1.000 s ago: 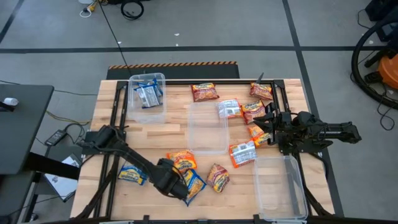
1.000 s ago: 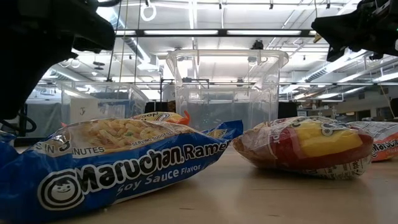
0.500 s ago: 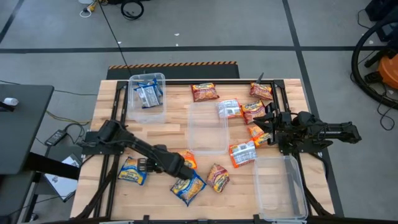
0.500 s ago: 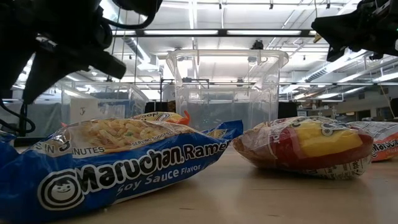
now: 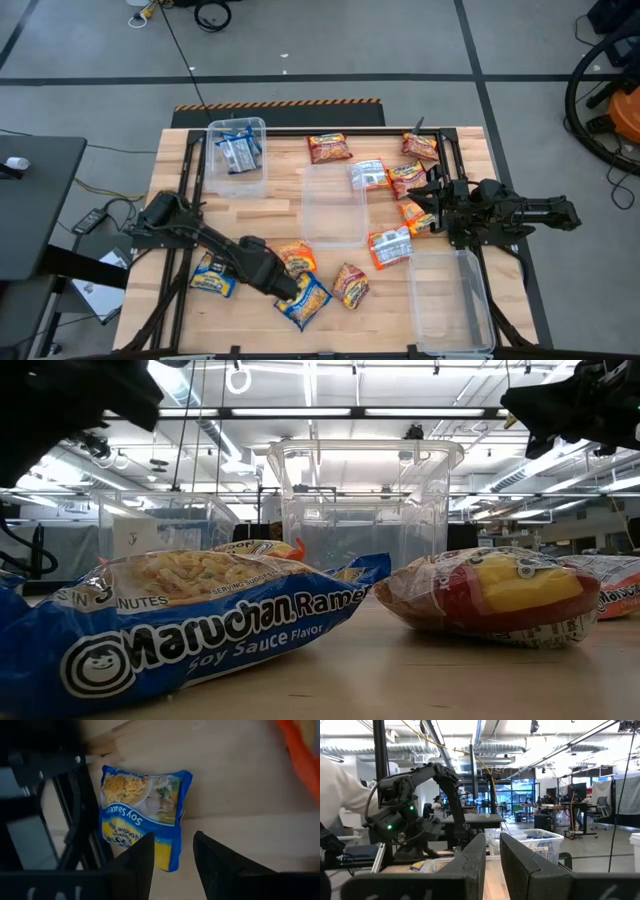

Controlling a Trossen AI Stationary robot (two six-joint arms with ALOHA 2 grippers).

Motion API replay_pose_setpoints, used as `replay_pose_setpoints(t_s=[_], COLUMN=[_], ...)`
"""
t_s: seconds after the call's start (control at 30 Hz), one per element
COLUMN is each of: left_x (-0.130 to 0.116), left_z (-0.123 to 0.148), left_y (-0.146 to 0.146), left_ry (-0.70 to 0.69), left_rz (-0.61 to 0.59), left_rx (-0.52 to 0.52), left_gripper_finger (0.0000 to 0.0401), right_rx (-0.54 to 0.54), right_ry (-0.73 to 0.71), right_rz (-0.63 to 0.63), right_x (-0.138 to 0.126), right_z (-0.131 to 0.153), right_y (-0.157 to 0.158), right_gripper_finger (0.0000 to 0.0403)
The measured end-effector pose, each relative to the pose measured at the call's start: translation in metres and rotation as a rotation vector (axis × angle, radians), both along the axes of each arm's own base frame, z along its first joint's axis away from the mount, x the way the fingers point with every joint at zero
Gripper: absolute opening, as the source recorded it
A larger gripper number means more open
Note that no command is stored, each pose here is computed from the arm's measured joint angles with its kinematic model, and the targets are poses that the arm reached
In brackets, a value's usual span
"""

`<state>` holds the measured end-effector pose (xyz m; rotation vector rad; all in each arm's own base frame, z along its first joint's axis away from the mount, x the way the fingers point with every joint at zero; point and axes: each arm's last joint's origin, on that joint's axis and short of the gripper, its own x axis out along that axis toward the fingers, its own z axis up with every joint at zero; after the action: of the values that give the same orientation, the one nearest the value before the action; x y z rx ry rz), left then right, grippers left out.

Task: Sort Maruchan noodles
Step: Put the blue noodle pack into the top transparent bin

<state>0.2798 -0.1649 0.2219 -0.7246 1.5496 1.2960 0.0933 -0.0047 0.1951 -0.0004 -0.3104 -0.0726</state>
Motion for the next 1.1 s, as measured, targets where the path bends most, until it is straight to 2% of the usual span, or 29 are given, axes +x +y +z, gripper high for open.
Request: replay_pose_setpoints(t_s=[0.13, 0.23, 0.37, 0.47, 0.6, 0.87, 1.1], left_x=[-0.007, -0.007, -0.001, 0.002, 0.008, 0.012, 0.012], left_z=[-0.001, -0.003, -0.008, -0.017, -0.030, -0.053, -0.075], left_y=[-0.011, -0.018, -0.017, -0.014, -0.013, -0.016, -0.017], left_ry=[0.002, -0.047, -0.073, -0.032, 0.014, 0.096, 0.228], left_rz=[-0.060, -0.106, -0.169, -0.204, -0.186, -0.106, -0.068], left_rx=[-0.007, 0.003, 0.034, 0.055, 0.058, 0.037, 0.063], left_gripper_finger=[0.0142, 0.0142, 0.0142, 0.0142, 0.0150, 0.0213, 0.0206], right_rx=[0.000, 0.000, 0.000, 0.000, 0.000, 0.000, 0.000], right_ry=[-0.002, -0.004, -0.004, -0.004, -0.005, -0.004, -0.004], right_rz=[0.000, 0.000, 0.000, 0.000, 0.000, 0.000, 0.000], right_x=[0.000, 0.000, 0.000, 0.000, 0.000, 0.000, 0.000], right_z=[0.000, 0.000, 0.000, 0.000, 0.000, 0.000, 0.000], right_y=[0.000, 0.000, 0.000, 0.000, 0.000, 0.000, 0.000], right_gripper_finger=[0.0064, 0.0064, 0.0064, 0.0064, 0.0064, 0.0064, 0.0064])
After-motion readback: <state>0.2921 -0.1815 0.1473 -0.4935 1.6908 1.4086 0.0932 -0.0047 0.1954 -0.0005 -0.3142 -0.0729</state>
